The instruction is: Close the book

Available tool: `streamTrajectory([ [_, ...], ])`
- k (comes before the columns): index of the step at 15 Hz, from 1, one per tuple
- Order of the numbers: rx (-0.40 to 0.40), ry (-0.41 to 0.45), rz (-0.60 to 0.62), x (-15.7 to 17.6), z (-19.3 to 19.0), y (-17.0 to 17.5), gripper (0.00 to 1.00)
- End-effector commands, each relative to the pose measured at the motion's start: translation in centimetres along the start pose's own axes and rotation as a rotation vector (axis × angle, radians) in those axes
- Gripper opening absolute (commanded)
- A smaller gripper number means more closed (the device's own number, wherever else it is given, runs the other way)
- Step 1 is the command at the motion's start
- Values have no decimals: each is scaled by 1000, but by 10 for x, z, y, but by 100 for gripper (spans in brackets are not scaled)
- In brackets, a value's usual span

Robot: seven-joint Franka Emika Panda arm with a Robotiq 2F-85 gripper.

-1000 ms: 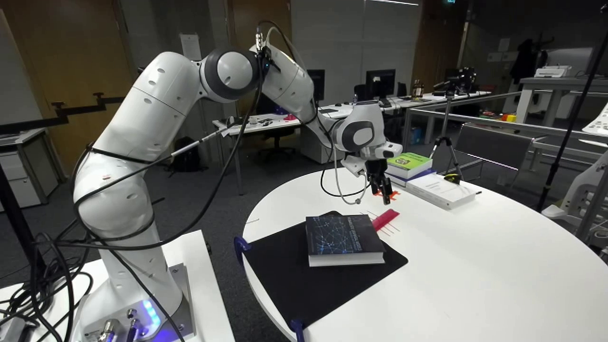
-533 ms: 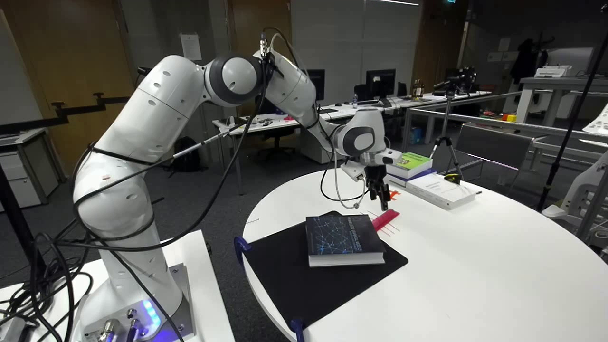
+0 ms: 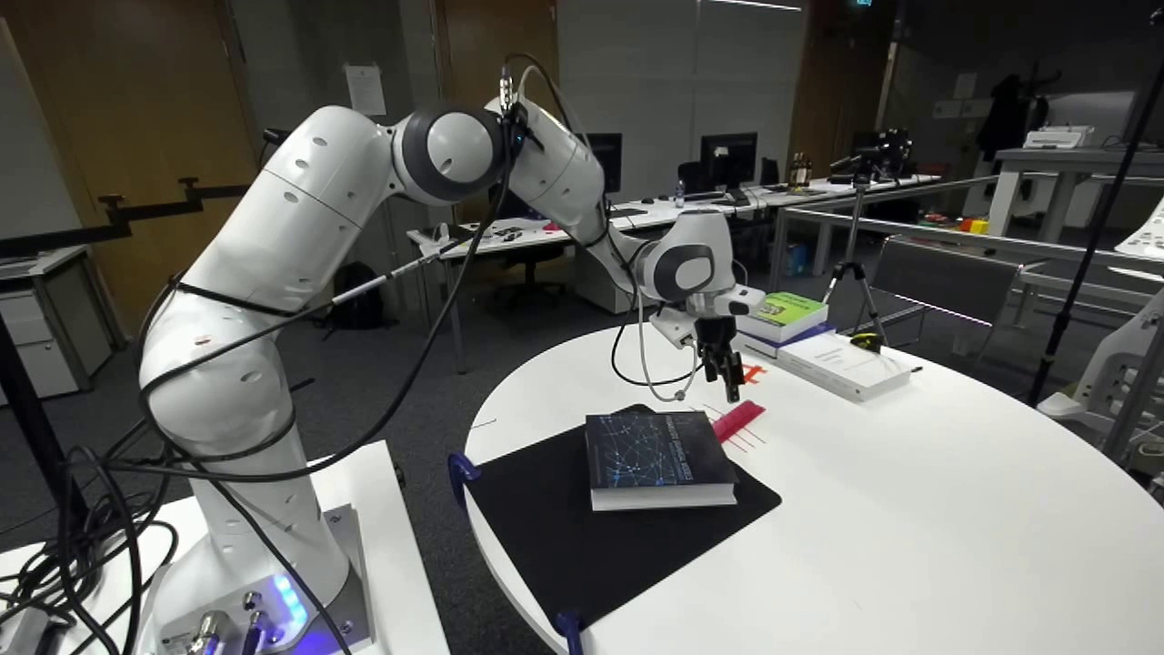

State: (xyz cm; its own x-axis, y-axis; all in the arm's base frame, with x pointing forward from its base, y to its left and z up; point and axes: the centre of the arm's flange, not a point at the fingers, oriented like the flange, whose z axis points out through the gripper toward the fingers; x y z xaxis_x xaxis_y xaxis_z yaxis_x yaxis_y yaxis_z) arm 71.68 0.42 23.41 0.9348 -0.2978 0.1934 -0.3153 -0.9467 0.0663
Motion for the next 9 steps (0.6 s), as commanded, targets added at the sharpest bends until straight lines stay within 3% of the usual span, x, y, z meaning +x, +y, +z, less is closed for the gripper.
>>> streamTrajectory([
  [1,22,27,1,-6,-2,5,100],
  [9,-2,15,12,0,23,15,100],
])
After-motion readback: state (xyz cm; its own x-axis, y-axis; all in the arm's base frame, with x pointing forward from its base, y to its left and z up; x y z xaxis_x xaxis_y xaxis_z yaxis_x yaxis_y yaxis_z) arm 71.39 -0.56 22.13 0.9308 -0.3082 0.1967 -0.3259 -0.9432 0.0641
